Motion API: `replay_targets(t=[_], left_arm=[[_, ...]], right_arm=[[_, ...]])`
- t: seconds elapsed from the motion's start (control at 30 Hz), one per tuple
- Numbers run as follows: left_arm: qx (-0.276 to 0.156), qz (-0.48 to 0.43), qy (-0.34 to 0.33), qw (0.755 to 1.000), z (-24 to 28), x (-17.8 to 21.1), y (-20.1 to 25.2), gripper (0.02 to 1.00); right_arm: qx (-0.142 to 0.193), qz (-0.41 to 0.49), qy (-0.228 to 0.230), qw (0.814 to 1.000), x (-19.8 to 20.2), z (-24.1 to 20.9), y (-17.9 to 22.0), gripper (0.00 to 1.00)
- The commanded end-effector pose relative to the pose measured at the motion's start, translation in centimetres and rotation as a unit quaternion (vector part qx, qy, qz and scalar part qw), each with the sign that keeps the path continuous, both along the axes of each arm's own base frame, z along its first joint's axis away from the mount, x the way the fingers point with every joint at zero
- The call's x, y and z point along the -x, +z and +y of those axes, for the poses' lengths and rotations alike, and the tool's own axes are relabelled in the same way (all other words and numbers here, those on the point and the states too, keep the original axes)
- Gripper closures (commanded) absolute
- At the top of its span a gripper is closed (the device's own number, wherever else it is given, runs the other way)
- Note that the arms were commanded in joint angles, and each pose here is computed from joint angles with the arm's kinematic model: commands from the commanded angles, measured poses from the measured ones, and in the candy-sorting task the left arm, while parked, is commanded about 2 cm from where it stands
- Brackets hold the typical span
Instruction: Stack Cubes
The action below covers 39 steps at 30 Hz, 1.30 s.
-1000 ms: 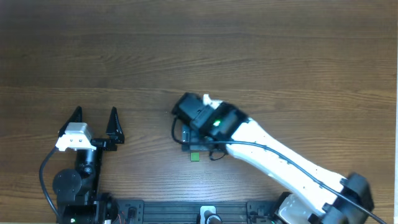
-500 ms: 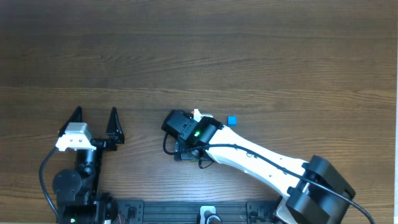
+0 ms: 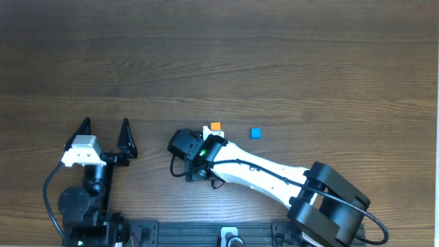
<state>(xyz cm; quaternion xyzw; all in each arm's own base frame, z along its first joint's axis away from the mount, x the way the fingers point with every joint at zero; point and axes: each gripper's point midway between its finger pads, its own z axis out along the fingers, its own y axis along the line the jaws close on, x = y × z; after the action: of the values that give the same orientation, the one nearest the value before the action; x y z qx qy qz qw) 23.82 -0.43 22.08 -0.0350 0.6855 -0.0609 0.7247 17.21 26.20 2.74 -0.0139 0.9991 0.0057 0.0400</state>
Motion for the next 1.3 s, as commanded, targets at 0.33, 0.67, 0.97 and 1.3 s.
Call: replay_targets(t=[0.33,0.67,0.97,1.3], left_arm=[[-0.009,-0.005,0.000,1.000,0.0,0.0,0.0,0.112],[-0.009,-0.005,0.000,1.000,0.0,0.0,0.0,0.112],[-0.009,-0.005,0.000,1.000,0.0,0.0,0.0,0.112],[-0.009,-0.005,0.000,1.000,0.0,0.0,0.0,0.112]], right_arm=[[0.032,0.000,-0.009,0.999,-0.4,-1.2,-2.4,0.058],[0.014,0.008,-0.021,1.000,-0.6,-1.3,-3.2,0.137],[0.010,0.008,-0.021,1.000,-0.7,-1.1,-3.2,0.428],[0.008,0.011,-0.021,1.000,-0.6,-1.0,-3.2,0.586]])
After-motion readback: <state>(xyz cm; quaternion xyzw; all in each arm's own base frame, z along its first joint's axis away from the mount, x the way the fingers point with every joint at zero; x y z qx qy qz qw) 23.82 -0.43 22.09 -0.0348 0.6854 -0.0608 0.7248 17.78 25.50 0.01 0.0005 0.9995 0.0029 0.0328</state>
